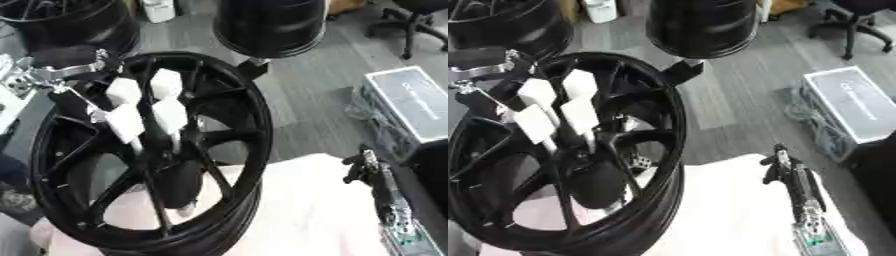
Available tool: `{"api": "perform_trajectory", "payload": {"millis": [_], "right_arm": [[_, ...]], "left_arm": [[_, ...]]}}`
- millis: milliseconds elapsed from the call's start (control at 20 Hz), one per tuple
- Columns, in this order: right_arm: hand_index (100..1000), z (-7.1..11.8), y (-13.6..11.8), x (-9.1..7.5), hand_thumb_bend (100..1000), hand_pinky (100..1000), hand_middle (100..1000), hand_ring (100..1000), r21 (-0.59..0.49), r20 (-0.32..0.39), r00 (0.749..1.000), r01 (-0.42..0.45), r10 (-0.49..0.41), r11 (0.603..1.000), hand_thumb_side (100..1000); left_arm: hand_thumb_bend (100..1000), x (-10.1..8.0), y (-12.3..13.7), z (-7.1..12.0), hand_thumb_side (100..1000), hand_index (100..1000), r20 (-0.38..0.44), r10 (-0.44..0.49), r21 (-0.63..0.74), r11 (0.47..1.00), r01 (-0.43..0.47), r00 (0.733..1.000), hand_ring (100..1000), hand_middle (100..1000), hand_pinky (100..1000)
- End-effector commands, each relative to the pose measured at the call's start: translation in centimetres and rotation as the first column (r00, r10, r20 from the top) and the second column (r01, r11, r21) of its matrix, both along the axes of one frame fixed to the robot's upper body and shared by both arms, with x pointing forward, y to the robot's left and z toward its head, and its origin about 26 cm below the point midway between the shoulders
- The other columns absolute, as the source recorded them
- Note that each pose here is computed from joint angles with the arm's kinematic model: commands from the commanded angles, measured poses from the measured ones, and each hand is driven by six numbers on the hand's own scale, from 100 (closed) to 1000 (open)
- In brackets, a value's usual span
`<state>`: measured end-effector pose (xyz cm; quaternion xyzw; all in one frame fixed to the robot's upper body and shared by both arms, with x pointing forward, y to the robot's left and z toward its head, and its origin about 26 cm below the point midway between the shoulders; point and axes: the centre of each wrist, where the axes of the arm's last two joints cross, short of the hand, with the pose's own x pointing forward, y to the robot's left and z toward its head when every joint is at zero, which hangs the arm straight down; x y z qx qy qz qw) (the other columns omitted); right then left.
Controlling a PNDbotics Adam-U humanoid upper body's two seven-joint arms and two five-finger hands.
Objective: Pull the pin out of the wheel hub.
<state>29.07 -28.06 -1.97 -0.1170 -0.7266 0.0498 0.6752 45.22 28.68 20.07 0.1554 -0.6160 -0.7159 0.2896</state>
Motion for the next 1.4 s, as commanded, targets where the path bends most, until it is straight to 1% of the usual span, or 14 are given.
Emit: {"api": "perform_trajectory", "payload": {"millis": [50, 200, 350, 500, 650, 750, 800, 900, 1050, 1100, 1150, 1250, 1350, 1400], "right_arm": [[515, 0.5, -0.2, 0.3, 100, 509, 327, 367, -0.007, 0.014, 1.000, -0.004, 0.004, 1.000, 1000], [515, 0.5, -0.2, 0.3, 100, 509, 326, 367, -0.005, 0.014, 1.000, -0.001, 0.001, 1.000, 1000], [515, 0.4, -0.2, 0.3, 100, 509, 326, 367, -0.005, 0.013, 1.000, 0.000, 0.000, 1.000, 1000], [515, 0.4, -0.2, 0.2, 100, 509, 326, 367, -0.005, 0.010, 1.000, 0.003, -0.003, 1.000, 1000], [515, 0.3, -0.3, 0.2, 100, 509, 326, 367, -0.004, 0.008, 1.000, 0.004, -0.004, 1.000, 1000], [515, 0.3, -0.3, 0.1, 100, 509, 326, 367, -0.004, 0.005, 1.000, 0.008, -0.008, 1.000, 1000], [515, 0.2, -0.4, 0.1, 100, 509, 326, 367, -0.004, 0.003, 1.000, 0.012, -0.012, 1.000, 1000], [515, 0.0, -0.6, 0.0, 100, 509, 326, 367, -0.006, -0.003, 1.000, 0.021, -0.021, 1.000, 1000], [515, -0.1, -0.9, -0.2, 100, 509, 326, 367, -0.009, -0.007, 0.999, 0.035, -0.035, 0.999, 1000], [515, -0.2, -1.0, -0.3, 100, 509, 326, 367, -0.009, -0.007, 0.999, 0.040, -0.040, 0.999, 1000], [514, -0.2, -1.1, -0.3, 100, 508, 326, 367, -0.009, -0.008, 0.999, 0.046, -0.046, 0.999, 1000], [514, -0.2, -1.3, -0.4, 100, 508, 326, 367, -0.007, -0.009, 0.998, 0.057, -0.057, 0.998, 1000], [514, -0.3, -1.5, -0.5, 100, 508, 325, 367, -0.004, -0.009, 0.997, 0.071, -0.071, 0.998, 1000], [514, -0.3, -1.6, -0.5, 100, 508, 325, 367, -0.003, -0.009, 0.997, 0.075, -0.075, 0.997, 1000]], "left_arm": [[100, 0.2, 1.1, 1.1, 185, 603, -0.076, -0.309, 0.273, 0.908, 0.318, 0.948, 498, 449, 686], [100, 0.2, 1.4, 0.9, 179, 532, -0.082, -0.309, 0.209, 0.924, 0.320, 0.948, 466, 370, 677], [100, 0.2, 1.6, 1.3, 177, 516, -0.077, -0.313, 0.151, 0.935, 0.322, 0.947, 455, 348, 675], [100, 0.0, 1.7, 2.6, 170, 511, -0.051, -0.316, 0.090, 0.943, 0.320, 0.947, 447, 337, 675], [100, -0.4, 1.9, 4.8, 164, 510, -0.010, -0.321, 0.018, 0.947, 0.321, 0.947, 444, 334, 676], [100, -1.0, 2.4, 6.7, 160, 514, 0.026, -0.324, -0.018, 0.946, 0.324, 0.946, 447, 337, 680], [100, -1.5, 2.9, 8.0, 157, 515, 0.054, -0.321, -0.023, 0.946, 0.323, 0.946, 448, 337, 682], [100, -2.7, 4.1, 10.1, 152, 519, 0.091, -0.314, -0.054, 0.946, 0.320, 0.945, 453, 342, 685], [100, -4.8, 6.5, 12.6, 146, 523, 0.127, -0.284, -0.085, 0.952, 0.296, 0.950, 457, 347, 687], [150, -5.7, 7.6, 13.1, 100, 529, 0.132, -0.266, -0.091, 0.956, 0.278, 0.955, 463, 354, 689], [100, -6.7, 8.8, 13.3, 139, 535, 0.129, -0.249, -0.090, 0.961, 0.261, 0.960, 468, 362, 690], [100, -8.6, 10.8, 12.8, 135, 548, 0.103, -0.215, -0.076, 0.972, 0.223, 0.971, 479, 378, 691], [100, -10.3, 12.8, 11.0, 152, 555, 0.044, -0.161, -0.056, 0.985, 0.163, 0.986, 483, 386, 691], [100, -10.9, 13.6, 9.9, 177, 562, 0.014, -0.131, -0.053, 0.990, 0.131, 0.991, 485, 392, 690]]}}
